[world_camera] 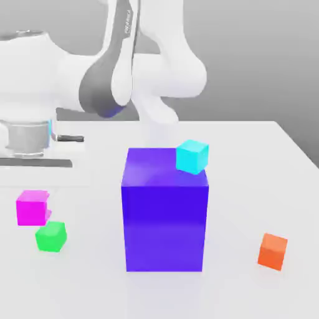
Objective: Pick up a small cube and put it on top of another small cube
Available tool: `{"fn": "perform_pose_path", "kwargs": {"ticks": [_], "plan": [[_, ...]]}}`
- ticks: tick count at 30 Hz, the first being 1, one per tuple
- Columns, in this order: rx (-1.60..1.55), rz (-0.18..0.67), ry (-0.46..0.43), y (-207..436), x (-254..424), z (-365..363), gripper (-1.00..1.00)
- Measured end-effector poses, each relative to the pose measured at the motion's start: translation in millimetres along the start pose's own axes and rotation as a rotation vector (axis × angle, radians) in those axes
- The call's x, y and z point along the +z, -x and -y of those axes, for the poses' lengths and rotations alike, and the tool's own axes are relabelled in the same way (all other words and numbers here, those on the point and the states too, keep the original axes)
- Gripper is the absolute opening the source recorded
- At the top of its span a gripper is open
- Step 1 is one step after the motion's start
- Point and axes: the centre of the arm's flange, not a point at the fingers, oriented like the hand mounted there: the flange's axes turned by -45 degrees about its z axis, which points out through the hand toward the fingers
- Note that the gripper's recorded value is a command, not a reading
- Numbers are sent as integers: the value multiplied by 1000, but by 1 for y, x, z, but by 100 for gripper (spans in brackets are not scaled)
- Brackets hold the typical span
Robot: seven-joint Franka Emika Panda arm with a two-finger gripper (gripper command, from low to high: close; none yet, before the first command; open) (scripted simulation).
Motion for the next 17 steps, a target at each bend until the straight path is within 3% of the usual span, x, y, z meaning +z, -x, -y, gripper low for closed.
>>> {"fn": "perform_pose_path", "kwargs": {"ticks": [3,14,15,17], "plan": [[91,75,-33,45,26,-6,-100],[103,87,-39,57,87,-3,-100],[104,89,-39,58,92,-3,100],[104,89,-39,58,92,-3,100]]}}
